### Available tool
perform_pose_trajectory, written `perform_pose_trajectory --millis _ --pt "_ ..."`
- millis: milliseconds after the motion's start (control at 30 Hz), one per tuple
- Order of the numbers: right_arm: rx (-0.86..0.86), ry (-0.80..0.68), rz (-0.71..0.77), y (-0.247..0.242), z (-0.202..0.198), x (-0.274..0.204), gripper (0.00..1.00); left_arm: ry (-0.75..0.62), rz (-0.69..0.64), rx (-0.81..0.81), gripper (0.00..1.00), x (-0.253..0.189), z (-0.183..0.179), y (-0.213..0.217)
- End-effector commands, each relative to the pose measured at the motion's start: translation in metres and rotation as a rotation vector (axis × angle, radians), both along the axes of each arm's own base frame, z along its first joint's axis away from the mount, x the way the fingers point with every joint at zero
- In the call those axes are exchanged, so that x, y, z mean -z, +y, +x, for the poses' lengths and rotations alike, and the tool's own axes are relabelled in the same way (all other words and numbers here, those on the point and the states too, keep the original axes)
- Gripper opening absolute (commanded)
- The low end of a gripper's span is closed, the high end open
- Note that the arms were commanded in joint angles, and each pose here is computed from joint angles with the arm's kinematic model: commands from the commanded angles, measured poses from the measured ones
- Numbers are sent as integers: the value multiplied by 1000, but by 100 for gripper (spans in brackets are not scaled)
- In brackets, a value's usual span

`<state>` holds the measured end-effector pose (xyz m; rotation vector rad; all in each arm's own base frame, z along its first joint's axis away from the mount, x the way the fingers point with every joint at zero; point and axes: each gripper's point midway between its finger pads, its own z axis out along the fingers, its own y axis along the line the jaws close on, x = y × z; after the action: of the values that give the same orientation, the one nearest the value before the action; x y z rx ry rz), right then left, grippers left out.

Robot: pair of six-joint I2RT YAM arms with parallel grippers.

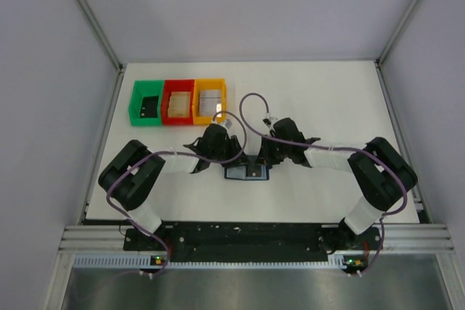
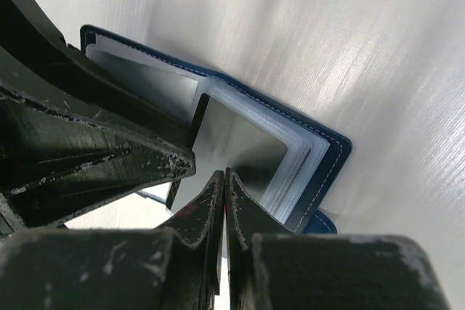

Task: Take the credit cards out of the card holder
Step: Remove the credit card from the card holder.

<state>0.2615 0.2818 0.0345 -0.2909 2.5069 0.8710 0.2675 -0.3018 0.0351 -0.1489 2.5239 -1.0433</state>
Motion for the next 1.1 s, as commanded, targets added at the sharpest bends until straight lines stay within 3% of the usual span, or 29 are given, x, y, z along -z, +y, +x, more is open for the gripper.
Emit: perform_pose_trajectory --millis 0,133,367,667,1067 --pt "-16 -26 1 -2 5 6 1 5 -83 53 34 -2 -11 -10" --pt "-33 -18 10 1 4 10 1 20 -115 41 34 1 -13 -11" --pt "-5 -56 -1 -5 7 -6 1 24 -112 -22 23 6 -12 -4" --pt "115 -75 -16 -35 13 -22 6 32 -116 -51 23 9 -15 1" --pt "65 -38 2 -30 4 -10 7 22 -135 -53 24 1 -15 -1"
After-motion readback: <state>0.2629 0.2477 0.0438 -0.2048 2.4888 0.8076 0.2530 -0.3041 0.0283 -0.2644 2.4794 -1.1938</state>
